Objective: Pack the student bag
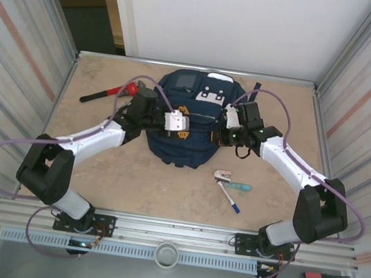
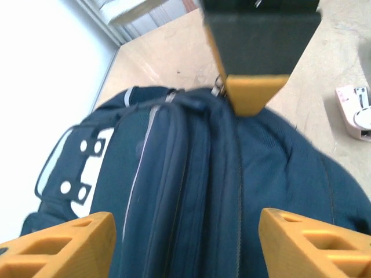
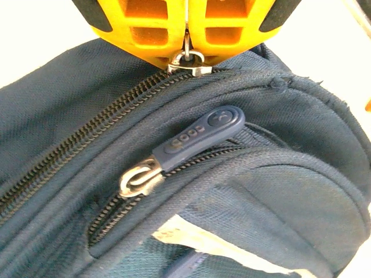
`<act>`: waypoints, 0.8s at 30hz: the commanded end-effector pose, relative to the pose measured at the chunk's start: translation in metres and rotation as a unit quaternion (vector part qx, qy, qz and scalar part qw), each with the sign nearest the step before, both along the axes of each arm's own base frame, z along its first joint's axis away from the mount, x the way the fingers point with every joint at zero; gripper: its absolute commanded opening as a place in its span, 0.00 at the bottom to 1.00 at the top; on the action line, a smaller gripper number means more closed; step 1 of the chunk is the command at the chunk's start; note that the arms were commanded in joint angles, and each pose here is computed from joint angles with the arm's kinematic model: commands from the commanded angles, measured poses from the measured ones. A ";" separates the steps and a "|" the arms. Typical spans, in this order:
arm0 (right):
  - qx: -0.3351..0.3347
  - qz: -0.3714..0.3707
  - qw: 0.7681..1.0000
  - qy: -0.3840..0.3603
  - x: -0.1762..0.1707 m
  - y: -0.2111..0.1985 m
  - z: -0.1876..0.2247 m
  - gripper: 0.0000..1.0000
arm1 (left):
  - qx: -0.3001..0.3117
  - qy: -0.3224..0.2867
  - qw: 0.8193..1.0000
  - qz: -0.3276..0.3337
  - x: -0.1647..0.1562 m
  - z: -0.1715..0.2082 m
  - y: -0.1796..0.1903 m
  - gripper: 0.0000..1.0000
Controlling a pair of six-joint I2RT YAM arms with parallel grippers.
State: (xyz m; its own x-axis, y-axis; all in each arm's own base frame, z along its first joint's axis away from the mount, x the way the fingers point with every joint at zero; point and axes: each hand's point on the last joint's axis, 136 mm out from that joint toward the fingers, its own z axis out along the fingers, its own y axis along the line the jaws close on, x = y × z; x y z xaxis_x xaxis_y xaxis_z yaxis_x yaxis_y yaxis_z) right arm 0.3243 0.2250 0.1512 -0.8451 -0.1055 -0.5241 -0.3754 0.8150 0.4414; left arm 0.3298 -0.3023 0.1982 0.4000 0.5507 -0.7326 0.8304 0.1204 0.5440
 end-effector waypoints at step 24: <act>-0.048 -0.100 0.993 0.031 0.018 -0.070 -0.017 0.00 | -0.048 -0.006 0.998 -0.037 0.008 0.019 0.004 0.00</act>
State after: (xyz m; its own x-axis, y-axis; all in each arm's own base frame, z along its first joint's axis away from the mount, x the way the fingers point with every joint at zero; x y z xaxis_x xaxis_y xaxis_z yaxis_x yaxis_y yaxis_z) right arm 0.3324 0.2127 0.1571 -0.8475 -0.0502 -0.5284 -0.3587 0.7880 0.5004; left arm 0.3317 -0.3189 0.1876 0.4489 0.5160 -0.7295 0.8367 0.0440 0.5459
